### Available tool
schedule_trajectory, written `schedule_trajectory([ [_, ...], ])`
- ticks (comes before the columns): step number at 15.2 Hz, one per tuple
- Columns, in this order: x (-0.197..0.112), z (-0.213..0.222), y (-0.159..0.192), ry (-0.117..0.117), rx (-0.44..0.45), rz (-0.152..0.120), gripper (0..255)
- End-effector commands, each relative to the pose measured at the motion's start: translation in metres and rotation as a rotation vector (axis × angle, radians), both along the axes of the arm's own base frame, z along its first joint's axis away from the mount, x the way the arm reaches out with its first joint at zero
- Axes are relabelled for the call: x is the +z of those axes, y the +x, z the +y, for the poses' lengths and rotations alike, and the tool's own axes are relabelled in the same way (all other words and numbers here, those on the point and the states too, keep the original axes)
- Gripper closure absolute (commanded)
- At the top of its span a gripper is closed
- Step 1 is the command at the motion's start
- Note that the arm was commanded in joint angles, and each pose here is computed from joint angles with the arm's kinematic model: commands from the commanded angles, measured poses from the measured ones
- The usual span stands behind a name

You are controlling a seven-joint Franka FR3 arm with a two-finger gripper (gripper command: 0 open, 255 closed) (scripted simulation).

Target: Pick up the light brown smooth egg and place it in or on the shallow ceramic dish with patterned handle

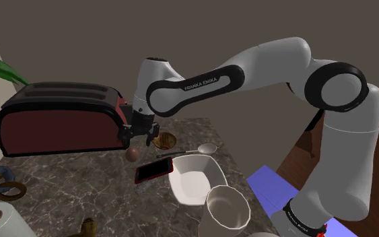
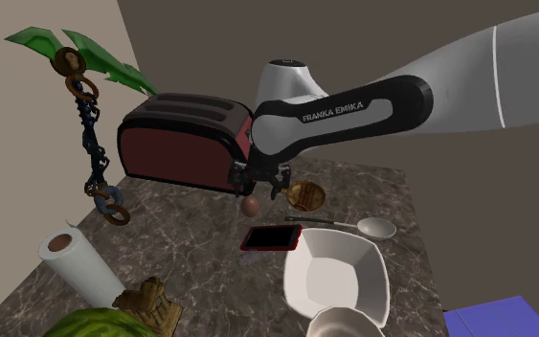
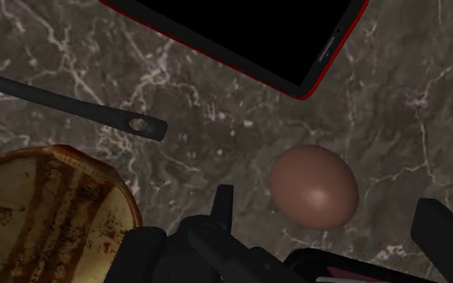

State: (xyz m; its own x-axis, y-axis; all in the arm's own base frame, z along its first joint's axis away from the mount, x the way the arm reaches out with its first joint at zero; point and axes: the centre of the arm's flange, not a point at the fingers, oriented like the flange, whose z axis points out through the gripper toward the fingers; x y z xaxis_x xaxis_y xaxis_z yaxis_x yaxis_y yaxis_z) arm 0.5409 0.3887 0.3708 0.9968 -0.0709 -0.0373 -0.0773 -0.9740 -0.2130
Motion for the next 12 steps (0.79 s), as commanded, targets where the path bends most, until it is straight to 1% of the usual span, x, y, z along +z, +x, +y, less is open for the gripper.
schedule_trajectory([
  [1,-0.009,0.006,0.006,0.001,-0.001,0.003,0],
  [7,-0.043,0.013,0.005,0.001,-0.001,0.003,0],
  [12,-0.043,0.013,0.005,0.001,-0.001,0.003,0],
])
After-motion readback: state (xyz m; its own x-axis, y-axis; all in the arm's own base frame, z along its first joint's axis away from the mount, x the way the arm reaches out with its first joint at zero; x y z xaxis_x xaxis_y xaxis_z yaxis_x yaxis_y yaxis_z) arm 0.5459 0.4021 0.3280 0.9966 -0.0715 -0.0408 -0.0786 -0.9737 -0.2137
